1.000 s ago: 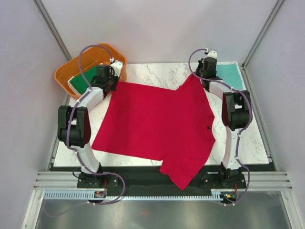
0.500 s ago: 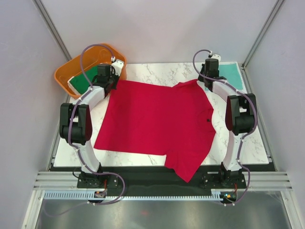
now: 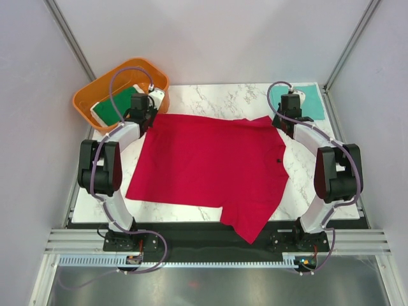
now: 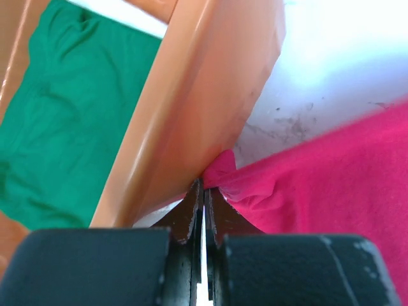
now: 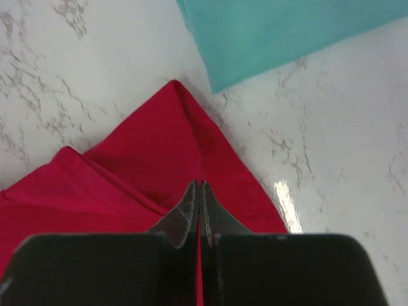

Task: Fold and stack the t-shirts
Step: Fold the tshirt

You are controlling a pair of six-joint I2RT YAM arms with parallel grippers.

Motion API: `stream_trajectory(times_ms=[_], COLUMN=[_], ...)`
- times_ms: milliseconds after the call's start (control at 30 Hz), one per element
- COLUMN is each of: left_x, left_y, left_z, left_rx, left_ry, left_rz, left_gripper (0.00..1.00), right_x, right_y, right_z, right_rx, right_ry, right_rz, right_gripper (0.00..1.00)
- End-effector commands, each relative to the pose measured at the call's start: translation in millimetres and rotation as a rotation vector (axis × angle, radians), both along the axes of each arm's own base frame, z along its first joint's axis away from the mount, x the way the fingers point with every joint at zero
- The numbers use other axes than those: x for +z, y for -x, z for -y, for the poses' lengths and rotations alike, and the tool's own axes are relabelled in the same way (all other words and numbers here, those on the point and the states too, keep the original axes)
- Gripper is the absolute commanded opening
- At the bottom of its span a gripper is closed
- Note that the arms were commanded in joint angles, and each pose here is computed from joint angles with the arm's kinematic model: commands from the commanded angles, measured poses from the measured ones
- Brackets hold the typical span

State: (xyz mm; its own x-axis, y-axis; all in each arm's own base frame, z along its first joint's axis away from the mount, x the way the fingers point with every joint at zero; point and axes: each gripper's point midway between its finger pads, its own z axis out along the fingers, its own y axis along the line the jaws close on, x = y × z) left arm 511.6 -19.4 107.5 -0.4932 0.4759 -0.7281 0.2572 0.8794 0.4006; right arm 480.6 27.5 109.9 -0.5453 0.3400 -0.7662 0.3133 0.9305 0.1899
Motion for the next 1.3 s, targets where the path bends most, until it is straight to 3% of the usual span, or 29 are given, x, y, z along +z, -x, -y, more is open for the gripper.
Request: stream_trajectory(times_ms=[0,300,733,1267], left_x=[42.6,7.7,-0.2,-15.4], left_y=[-6.0,23.8,41.5,67.7], left_z=[-18.1,-22.2,-18.9,-18.4], left_rx=[0.050,0.125,0.183,0.218], left_ry=[-0.060,-0.080,-0.127,-0.173], left_rz=[0.134,0.078,0.072,0.035], left_gripper=[0.02,0.02,0.02,0.02], right_x=[9.9,-1.8,-31.0,-41.3], right_y=[17.9,59.1,110.4,144.5], right_z=[-2.8,-2.7,-3.3,-8.5], right_rx=[-0.014,-0.036,-0.036,-0.016], right_ry=[-0.054,-0.097,-0.127,-0.172], right_rz=[0.009,-0.010,-0.048,-0.052], right_gripper=[0.00,0.00,0.00,0.00])
